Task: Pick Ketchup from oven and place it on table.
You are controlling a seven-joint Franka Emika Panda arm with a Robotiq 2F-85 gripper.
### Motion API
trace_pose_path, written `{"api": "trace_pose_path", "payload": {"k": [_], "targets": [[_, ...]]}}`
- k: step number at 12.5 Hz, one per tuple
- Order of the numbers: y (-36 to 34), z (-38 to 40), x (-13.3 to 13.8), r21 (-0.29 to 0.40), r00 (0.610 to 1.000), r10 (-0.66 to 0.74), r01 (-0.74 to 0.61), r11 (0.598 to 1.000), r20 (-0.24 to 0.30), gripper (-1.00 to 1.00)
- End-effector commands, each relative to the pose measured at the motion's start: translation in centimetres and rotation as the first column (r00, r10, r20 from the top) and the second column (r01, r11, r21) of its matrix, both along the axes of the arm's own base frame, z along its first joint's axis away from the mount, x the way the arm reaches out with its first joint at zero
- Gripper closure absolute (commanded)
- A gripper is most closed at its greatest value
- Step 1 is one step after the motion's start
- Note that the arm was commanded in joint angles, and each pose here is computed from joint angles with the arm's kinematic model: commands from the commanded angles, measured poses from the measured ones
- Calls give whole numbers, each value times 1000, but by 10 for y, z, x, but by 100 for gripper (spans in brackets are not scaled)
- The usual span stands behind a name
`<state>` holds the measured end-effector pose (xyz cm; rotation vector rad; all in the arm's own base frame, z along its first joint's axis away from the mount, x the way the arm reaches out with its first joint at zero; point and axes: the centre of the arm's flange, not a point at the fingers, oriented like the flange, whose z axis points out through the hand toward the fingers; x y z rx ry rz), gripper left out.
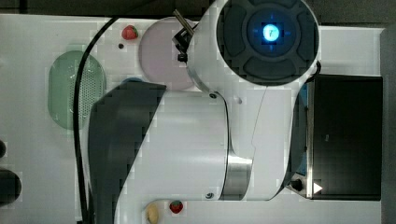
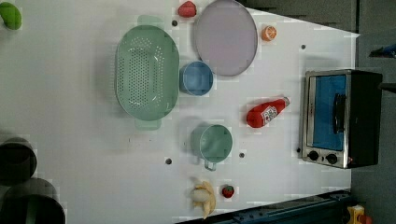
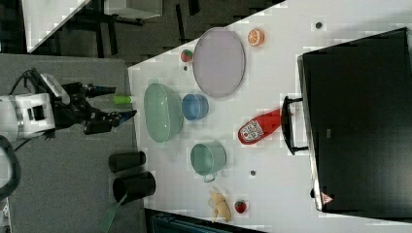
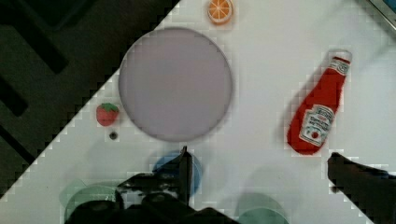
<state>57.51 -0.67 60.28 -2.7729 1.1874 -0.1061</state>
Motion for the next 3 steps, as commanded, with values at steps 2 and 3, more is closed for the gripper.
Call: {"api": "trace_pose_path", "payload": {"k": [2,3], "targets": [[-10,-12,-4,-25,987,-7,3,1000,-159,-100],[-13,-6,-7,-25,985,-10,6,1000,-173,-100]]}}
